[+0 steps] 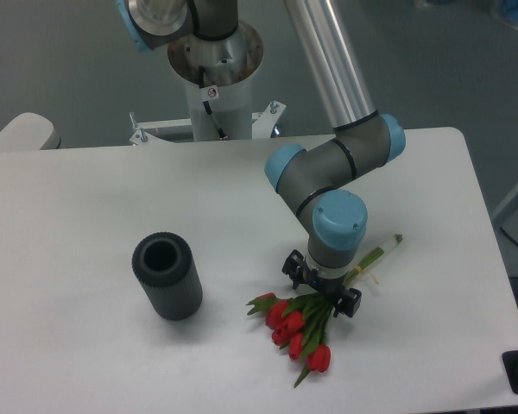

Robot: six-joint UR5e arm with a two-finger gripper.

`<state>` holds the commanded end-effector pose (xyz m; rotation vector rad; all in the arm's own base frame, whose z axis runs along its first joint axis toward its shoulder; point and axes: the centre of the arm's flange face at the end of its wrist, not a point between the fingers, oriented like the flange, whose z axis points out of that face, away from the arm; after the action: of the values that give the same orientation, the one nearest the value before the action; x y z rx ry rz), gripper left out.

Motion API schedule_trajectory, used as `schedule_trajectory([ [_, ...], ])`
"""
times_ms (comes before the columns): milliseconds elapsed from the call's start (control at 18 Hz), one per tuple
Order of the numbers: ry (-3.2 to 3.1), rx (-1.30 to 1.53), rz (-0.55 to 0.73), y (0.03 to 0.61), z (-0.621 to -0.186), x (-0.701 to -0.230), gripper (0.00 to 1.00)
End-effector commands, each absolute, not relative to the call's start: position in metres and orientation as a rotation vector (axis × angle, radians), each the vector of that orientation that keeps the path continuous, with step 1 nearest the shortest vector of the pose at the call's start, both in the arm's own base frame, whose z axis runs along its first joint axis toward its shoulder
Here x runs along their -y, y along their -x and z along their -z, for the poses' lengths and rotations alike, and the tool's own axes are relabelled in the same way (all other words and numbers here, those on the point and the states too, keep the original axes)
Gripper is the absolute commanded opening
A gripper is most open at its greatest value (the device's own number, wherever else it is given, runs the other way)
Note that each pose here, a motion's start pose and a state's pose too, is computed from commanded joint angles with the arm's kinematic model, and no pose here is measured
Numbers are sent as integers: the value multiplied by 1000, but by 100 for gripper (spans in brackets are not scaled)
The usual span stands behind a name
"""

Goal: Pick up the flowers from the table
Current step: 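Lower the gripper onto the tulip stems and close it, then lift the grasped tulip bouquet up off the table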

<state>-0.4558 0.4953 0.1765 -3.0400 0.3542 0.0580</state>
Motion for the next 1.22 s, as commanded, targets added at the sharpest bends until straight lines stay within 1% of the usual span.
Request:
schedule_trajectory([
  [56, 3036, -354, -63, 456, -177, -496, 84],
  [167, 3034, -356, -69, 456, -177, -496, 55],
  [222, 3032, -368, -72, 456, -178, -496, 49],
  [389, 3032, -373, -75, 456, -179, -497, 37],
  [667, 3027, -370, -84, 458, -183, -497, 31],
  [833, 3024, -372, -90, 458, -185, -497, 25],
  [1000, 3019, -367, -102, 461, -190, -496, 25],
  [1222, 2980, -362, -160, 469, -221, -499, 25],
])
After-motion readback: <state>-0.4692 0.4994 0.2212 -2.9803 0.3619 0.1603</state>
